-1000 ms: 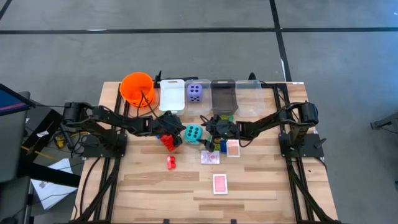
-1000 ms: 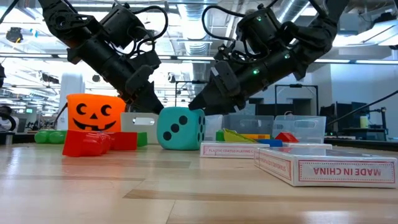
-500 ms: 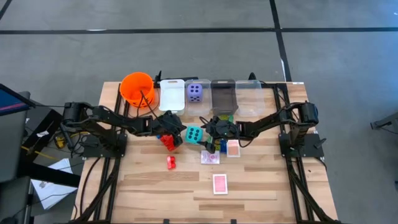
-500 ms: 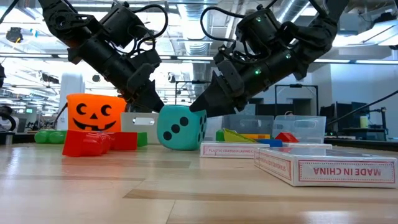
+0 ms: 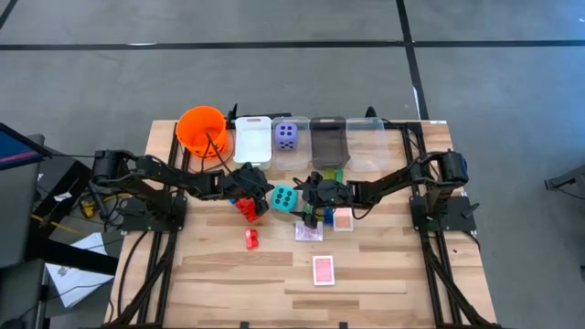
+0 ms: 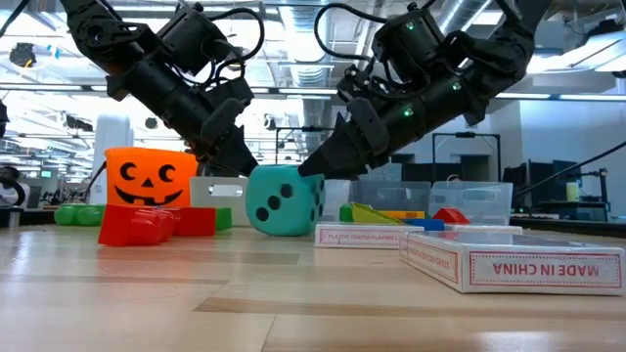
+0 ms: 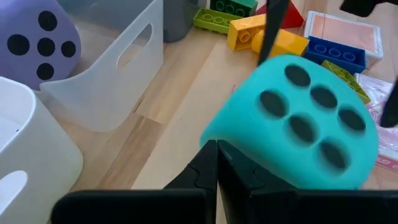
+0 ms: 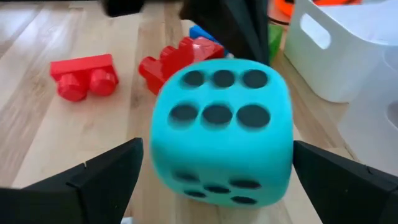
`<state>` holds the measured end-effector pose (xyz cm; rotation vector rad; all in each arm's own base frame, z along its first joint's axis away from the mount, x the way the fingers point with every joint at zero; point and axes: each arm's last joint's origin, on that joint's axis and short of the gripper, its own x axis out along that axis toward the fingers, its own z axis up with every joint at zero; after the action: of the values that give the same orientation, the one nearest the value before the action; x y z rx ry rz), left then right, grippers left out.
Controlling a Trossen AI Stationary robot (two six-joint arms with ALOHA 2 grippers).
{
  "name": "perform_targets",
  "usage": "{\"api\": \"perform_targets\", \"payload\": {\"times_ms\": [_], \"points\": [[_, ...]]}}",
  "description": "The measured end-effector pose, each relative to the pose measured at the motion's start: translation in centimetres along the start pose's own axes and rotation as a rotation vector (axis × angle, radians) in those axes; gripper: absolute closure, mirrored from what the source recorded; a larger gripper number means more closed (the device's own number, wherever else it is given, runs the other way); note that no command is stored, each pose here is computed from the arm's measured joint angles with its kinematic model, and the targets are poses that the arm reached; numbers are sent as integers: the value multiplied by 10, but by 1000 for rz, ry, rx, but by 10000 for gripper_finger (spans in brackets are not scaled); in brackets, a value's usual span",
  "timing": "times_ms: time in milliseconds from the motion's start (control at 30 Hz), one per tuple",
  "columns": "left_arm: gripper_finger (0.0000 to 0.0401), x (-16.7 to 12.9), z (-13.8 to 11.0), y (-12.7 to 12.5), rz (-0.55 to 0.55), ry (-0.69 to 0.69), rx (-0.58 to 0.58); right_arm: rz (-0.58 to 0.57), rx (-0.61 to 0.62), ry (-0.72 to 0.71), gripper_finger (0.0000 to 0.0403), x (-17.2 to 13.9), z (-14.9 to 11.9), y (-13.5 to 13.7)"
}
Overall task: Pick & Place Toys
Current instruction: Put the light blue dice into the left transparent bin
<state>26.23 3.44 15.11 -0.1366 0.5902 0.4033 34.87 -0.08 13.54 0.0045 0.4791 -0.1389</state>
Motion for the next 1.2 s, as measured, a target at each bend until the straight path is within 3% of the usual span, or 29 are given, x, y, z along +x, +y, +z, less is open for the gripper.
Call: {"api": "perform_targets", "payload": {"times_ms": [600, 867, 1200], "points": [[401, 1, 0, 5, 14, 9, -49, -7, -27, -16, 3, -1, 1, 4], [401, 0, -14, 7, 28, 151, -119, -10, -26, -16, 3, -1, 1, 4], [401, -1, -11, -2, -124, 150, -172, -9, -18, -17, 3, -1, 2, 4]]}}
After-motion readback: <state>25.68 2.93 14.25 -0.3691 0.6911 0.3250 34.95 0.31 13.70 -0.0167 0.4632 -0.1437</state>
